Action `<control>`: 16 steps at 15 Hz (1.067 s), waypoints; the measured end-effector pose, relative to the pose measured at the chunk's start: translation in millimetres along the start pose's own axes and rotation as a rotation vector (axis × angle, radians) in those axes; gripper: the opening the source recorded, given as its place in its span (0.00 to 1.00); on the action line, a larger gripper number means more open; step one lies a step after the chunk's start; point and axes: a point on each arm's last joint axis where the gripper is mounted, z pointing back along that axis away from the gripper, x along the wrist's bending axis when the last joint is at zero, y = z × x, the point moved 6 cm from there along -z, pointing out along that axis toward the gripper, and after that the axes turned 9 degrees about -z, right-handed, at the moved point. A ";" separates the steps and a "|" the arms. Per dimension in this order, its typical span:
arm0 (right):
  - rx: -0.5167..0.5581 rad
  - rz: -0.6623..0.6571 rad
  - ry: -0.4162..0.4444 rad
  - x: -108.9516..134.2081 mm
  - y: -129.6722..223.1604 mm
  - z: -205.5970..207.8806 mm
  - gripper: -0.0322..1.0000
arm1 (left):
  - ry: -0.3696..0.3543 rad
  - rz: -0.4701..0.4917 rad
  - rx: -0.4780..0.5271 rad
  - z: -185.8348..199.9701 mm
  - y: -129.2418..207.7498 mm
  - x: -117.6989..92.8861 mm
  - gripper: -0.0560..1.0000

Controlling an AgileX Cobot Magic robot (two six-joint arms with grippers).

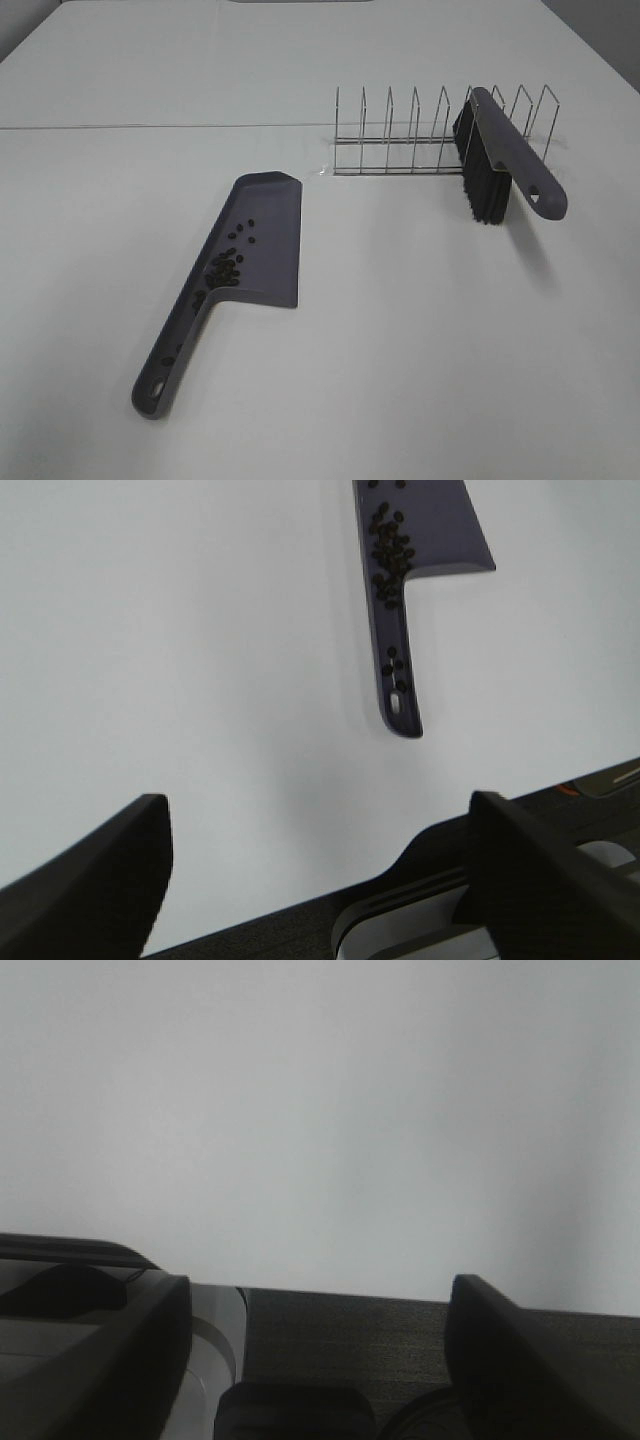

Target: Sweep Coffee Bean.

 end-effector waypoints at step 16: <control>-0.663 0.063 -0.142 -27.2 102.1 32.8 0.69 | 0.270 -0.416 -0.262 -18.8 100.1 -35.9 0.77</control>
